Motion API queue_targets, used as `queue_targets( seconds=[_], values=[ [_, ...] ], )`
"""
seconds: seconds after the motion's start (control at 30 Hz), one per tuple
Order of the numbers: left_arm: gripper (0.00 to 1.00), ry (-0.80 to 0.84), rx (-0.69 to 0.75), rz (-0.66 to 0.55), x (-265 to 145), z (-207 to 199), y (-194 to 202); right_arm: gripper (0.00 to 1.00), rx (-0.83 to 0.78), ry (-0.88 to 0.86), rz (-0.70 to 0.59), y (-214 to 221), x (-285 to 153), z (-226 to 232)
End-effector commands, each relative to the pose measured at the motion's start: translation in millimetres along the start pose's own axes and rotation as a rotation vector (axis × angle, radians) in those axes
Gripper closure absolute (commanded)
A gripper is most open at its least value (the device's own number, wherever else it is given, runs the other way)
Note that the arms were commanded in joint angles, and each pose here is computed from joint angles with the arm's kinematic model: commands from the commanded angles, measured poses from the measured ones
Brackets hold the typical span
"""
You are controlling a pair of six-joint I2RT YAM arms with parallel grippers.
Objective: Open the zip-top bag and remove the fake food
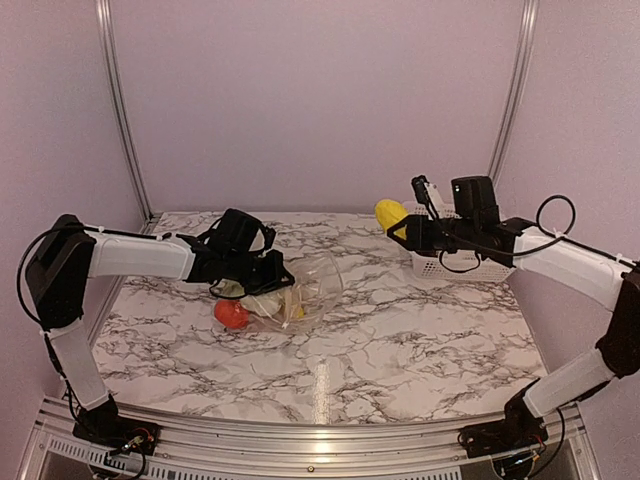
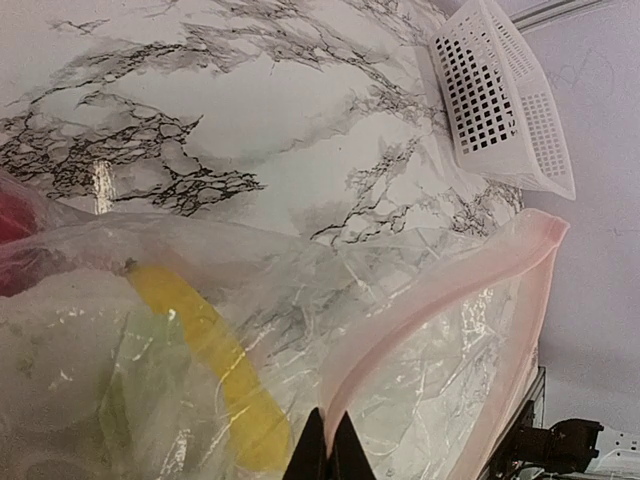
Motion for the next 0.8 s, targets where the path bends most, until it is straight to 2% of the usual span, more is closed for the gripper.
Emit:
queue_targets(
  seconds=[0.0, 0.13, 0.33, 0.63, 0.73, 0.77],
  values=[
    [1.0, -0.014, -0.008, 0.019, 3.7, 1.8, -1.7, 0.61, 0.078, 0.118, -0.126, -45.8, -16.5, -59.7],
    [1.0, -0.012, -0.005, 0.009, 1.3, -0.2, -3.4, 0.61, 0.163, 0.251, -0.169, -64.7, -27.6, -126.2],
    [1.0, -0.001, -0.007, 0.006, 2.0, -0.9, -4.7, 0.61, 0.289, 0.359, -0.132, -55.8, -16.8, -208.1],
    [1.0, -0.006, -0.013, -0.006, -1.4, -1.6, -5.4, 0.59, 0.339, 0.426, -0.043, -50.6, 35.1, -263.7],
    [1.0, -0.014, -0.014, -0.006, 0.0, 0.2, -4.6, 0.57, 0.352, 0.455, 0.004, -46.2, 47.4, -277.1],
    [1.0, -0.014, -0.017, -0.005, 0.6, 0.7, -4.2, 0.53, 0.349, 0.455, 0.015, -45.3, 50.7, -279.9]
  ],
)
Point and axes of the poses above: each gripper's point midway between its finger pads, its own x axis out along the fingers, its own z axis along the line the jaws close on, y = z × x, the point moved 10 cm from there along -x, back along the fingers, and after that the axes turned 3 degrees about x, right-handed, at the moved point
